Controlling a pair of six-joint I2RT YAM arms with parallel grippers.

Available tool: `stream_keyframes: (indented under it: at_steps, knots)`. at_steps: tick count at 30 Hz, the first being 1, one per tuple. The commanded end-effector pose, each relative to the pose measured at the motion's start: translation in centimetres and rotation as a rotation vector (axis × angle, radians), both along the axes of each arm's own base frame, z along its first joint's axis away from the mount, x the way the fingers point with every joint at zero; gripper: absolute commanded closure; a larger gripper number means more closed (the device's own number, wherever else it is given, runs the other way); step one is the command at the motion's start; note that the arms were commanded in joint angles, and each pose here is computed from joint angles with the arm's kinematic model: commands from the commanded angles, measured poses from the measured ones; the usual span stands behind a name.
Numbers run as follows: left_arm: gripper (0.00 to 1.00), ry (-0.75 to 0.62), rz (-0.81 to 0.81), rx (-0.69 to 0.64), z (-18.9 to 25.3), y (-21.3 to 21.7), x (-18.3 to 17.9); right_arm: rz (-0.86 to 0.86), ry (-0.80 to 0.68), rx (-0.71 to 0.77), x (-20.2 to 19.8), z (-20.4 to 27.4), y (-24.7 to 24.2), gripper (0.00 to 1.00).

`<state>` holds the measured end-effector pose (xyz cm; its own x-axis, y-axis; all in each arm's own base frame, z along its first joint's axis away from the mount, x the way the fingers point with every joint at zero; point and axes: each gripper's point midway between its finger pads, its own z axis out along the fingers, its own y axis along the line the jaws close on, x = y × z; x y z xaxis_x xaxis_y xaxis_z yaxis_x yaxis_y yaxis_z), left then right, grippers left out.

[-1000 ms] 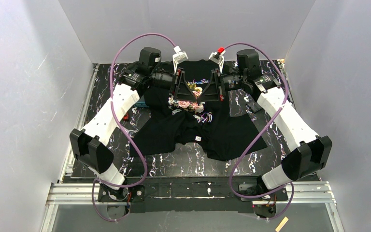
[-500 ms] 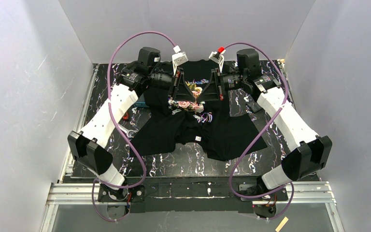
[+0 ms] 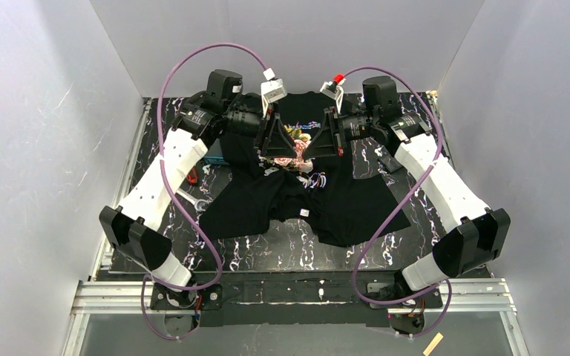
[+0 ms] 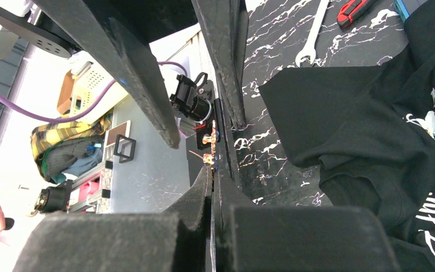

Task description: Remove the brooch from the garment

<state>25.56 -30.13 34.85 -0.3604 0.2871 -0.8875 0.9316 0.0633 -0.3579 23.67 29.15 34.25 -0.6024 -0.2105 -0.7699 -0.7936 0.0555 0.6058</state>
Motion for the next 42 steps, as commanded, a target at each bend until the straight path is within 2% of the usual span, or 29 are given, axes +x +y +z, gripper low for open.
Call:
stream_keyframes:
  at_steps: [1, 5, 15, 18, 25, 34, 42]
  knots:
    - [0.55, 0.008, -0.001, -0.035, 2.8, 0.4, -1.1, 0.029, -0.048, 0.028, -1.1, 1.4, -0.4, 0.99]
    - [0.51, 0.092, 0.006, -0.042, 3.0, 0.1, -1.2, 0.026, -0.049, 0.024, -1.2, 1.3, -0.4, 0.99]
    - [0.53, 0.236, 0.067, -0.011, 2.0, -0.8, 0.4, 0.039, -0.061, 0.035, -1.6, 1.8, -0.5, 0.99]
    - [0.54, 0.248, 0.054, -0.013, 1.8, -0.9, 0.2, 0.043, -0.062, 0.039, -1.6, 1.8, -0.5, 0.99]
    - [0.64, 0.268, 0.023, -0.016, 1.5, -0.9, -0.4, 0.05, -0.061, 0.046, -1.7, 2.0, -0.4, 0.99]
    - [0.57, 0.277, -0.019, -0.038, 2.0, -0.8, -1.3, 0.05, -0.059, 0.049, -1.7, 2.0, -0.4, 0.99]
    - [0.63, 0.249, 0.007, -0.017, 1.1, -0.6, -0.9, 0.052, -0.055, 0.063, -1.7, 2.4, -0.3, 0.99]
